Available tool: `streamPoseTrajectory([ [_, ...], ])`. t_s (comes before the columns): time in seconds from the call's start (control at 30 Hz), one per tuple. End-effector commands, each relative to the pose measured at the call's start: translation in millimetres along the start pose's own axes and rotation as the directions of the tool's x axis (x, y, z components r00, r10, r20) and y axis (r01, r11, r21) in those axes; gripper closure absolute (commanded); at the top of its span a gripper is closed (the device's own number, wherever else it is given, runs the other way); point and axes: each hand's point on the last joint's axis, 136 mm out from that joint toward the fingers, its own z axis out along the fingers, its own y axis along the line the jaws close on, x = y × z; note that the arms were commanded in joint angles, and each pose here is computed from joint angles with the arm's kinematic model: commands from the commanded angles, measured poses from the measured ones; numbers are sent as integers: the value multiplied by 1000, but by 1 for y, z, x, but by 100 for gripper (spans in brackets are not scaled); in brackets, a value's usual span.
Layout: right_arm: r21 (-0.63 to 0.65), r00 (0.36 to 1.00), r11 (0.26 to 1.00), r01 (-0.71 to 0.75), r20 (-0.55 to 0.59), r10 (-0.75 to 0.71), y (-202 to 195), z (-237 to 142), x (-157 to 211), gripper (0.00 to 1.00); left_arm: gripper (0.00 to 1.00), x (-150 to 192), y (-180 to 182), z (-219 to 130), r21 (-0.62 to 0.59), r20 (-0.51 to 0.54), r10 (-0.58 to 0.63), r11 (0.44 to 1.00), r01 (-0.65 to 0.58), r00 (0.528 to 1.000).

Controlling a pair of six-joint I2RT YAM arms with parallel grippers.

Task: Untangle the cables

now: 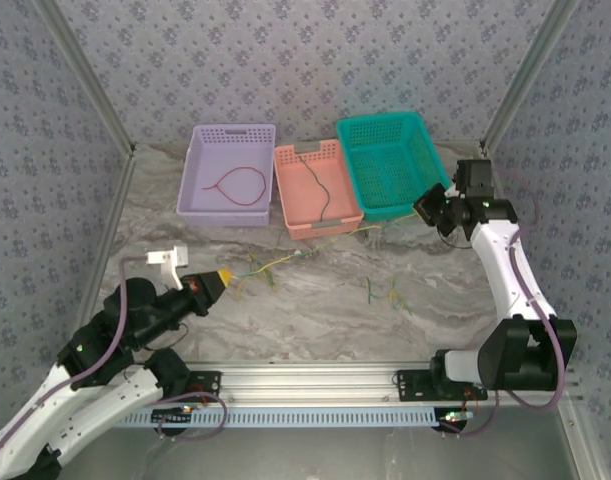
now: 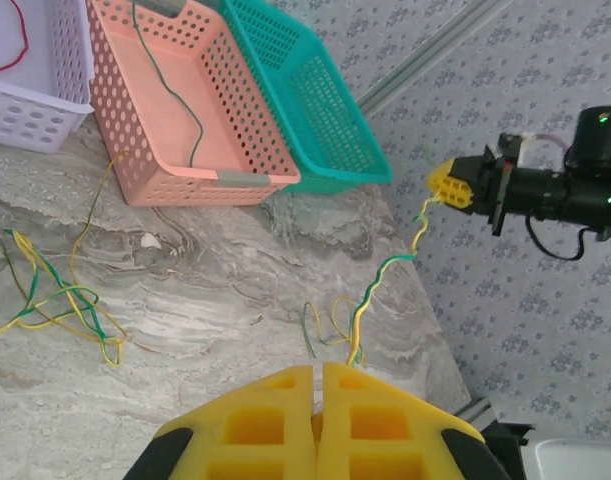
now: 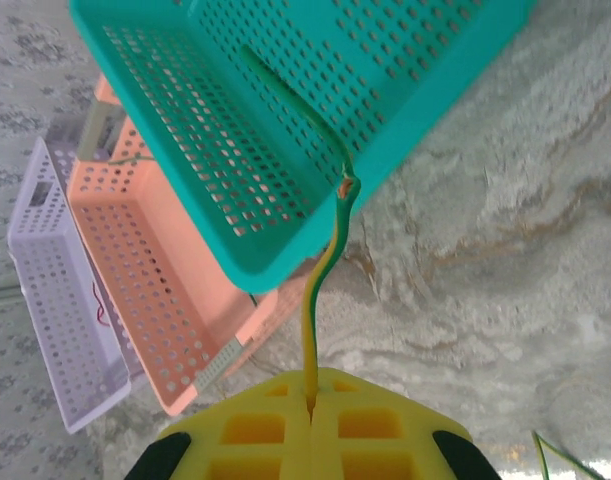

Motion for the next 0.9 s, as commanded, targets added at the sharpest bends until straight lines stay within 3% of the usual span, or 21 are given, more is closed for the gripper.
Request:
streamPoseTrajectory([
  [0.0,14,976,998,66,205,-68,25,-19,-45,100,100,3,-8,27,46,-7,-47,998,47,999],
  [0.23,-7,942,987,161,300,-151,58,-45,-78,100,100,30,-27,66,56,-129,22,998,-15,991],
  [0.5,-55,927,967,250,302,-223,102,-41,-104,100,100,25,-69,125,112,-106,35,993,-23,994],
  [0.7,-37,896,955,294,359,-261,118,-27,-136,100,100,10,-117,208,92,-137,132,989,-120,982],
  [0.87,-34,882,954,299,390,-263,125,1,-167,100,100,-13,-123,288,48,-135,138,990,-133,981],
])
